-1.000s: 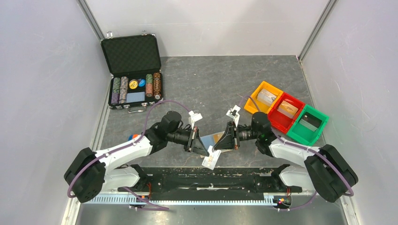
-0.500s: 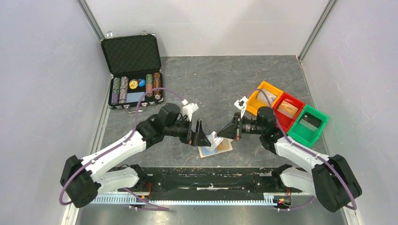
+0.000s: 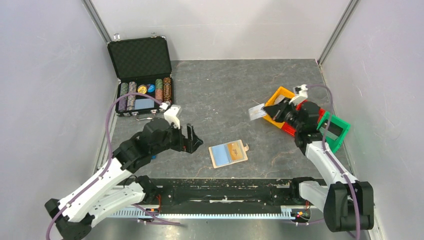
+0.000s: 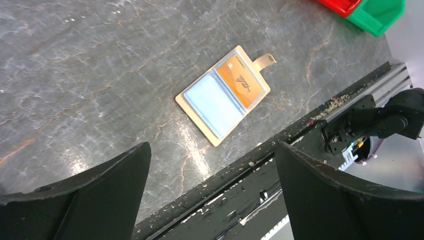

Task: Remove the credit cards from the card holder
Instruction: Place the credit card in the storage box.

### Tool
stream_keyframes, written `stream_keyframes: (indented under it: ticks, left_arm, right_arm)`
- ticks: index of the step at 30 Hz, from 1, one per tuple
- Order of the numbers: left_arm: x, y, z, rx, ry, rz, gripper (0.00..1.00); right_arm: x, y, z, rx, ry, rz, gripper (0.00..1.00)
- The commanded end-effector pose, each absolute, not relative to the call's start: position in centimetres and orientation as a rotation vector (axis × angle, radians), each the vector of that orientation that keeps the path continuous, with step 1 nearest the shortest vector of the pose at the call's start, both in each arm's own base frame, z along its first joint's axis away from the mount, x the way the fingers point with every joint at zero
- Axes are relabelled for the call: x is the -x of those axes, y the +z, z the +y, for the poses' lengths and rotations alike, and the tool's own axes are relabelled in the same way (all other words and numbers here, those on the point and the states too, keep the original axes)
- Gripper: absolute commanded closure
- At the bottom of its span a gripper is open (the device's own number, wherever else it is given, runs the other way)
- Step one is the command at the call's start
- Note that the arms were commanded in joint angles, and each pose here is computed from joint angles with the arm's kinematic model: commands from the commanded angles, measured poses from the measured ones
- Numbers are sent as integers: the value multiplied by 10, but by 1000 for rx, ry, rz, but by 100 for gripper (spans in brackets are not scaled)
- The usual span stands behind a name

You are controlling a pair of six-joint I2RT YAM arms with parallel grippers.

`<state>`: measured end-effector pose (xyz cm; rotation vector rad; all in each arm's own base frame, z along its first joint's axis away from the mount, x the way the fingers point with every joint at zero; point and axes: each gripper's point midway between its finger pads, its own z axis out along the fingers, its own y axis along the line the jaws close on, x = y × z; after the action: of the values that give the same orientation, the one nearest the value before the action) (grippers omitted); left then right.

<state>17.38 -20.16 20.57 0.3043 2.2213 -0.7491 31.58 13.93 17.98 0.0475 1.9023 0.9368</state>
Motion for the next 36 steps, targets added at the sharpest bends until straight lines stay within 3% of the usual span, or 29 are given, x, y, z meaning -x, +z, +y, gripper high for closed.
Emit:
stream_keyframes:
  ticks: [1, 13, 36]
  left_arm:
    - [-178, 202, -175, -297, -614, 2165, 0]
    - [-171, 199, -175, -319, -636, 2180, 0]
    - [-168, 204, -176, -332, -662, 2156, 0]
  right_arm:
    - [-358, 206, 73, -303, 665, 1784, 100]
    - [-381, 192, -31, -759, 339, 1580, 100]
    - [-421, 130, -43, -1019, 421, 1511, 100]
